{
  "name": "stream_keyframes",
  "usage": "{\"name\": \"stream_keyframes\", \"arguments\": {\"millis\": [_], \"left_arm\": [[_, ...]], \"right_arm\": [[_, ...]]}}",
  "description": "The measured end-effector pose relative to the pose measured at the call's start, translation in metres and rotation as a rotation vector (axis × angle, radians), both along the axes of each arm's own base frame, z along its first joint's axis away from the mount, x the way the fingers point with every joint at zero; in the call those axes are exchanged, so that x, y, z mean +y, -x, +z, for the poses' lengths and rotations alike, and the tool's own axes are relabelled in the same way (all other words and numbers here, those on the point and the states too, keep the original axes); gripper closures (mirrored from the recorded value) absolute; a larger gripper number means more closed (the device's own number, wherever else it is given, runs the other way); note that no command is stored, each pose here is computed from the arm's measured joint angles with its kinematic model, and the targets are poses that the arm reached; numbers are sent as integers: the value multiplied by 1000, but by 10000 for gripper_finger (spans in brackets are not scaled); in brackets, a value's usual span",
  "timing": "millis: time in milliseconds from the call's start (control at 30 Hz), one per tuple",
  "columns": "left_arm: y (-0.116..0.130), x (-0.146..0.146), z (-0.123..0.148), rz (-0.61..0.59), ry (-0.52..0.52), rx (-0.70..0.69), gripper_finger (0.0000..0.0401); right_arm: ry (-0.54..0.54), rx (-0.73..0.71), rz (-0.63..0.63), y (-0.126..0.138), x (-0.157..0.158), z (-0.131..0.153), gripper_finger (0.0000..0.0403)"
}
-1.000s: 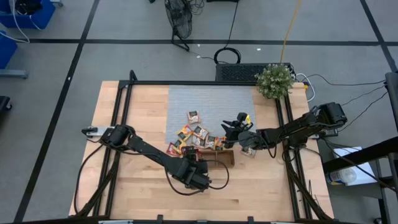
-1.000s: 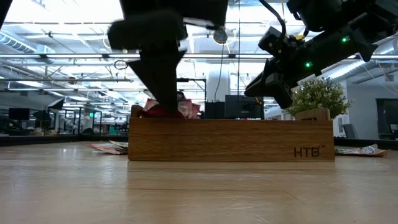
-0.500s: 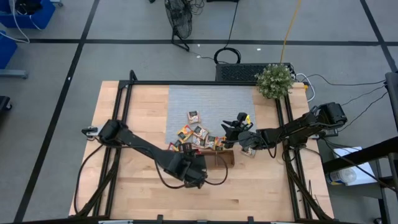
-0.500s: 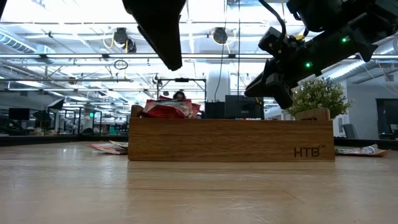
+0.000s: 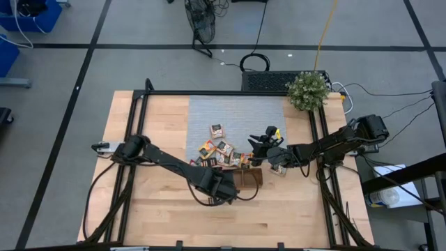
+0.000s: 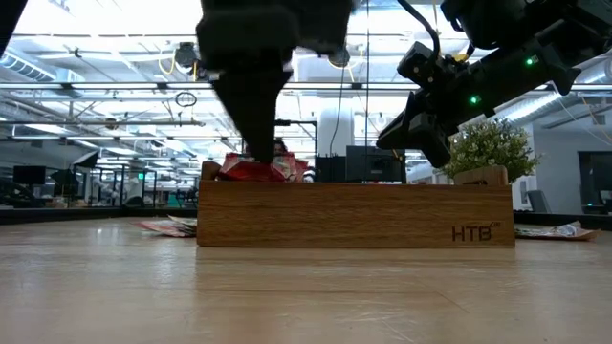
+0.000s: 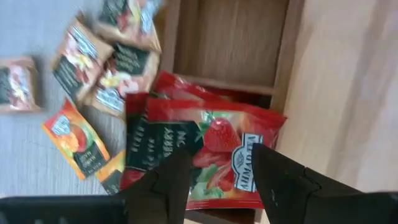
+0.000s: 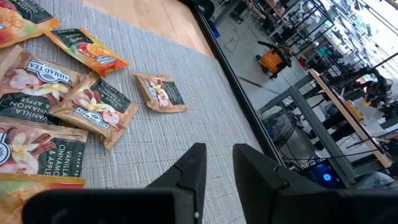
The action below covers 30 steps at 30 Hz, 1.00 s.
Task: Pick & Place Tea
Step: Put the red tea bag into the left section of the wooden organizer
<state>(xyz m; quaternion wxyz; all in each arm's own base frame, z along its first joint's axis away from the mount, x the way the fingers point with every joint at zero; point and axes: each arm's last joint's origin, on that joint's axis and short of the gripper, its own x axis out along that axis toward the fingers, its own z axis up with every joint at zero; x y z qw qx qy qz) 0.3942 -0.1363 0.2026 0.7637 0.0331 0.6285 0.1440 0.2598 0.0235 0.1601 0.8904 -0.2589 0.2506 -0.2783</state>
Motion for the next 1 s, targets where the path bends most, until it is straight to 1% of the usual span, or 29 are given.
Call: {"name": "stream_keyframes", "arguments": {"millis": [333, 467, 600, 733, 800, 1000], "left_arm": [[-9, 5, -32, -10, -54, 78, 229], [-13, 4, -39, -8, -52, 65, 229], [-20, 2, -40, 0, -25, -2, 229], [-21, 3, -43, 4, 22, 2, 229], [-20, 7, -50, 12, 56, 2, 229], [-26, 16, -70, 16, 237, -72, 229]], "right_arm": [[-1, -1, 0, 0, 0, 0, 332], [-3, -3, -1, 0, 0, 0, 332], [-3, -3, -1, 0, 0, 0, 332], [-3, -3, -1, 0, 0, 0, 332], [-5, -4, -2, 0, 0, 0, 332], [-23, -8, 19, 0, 1, 0, 332]]}}
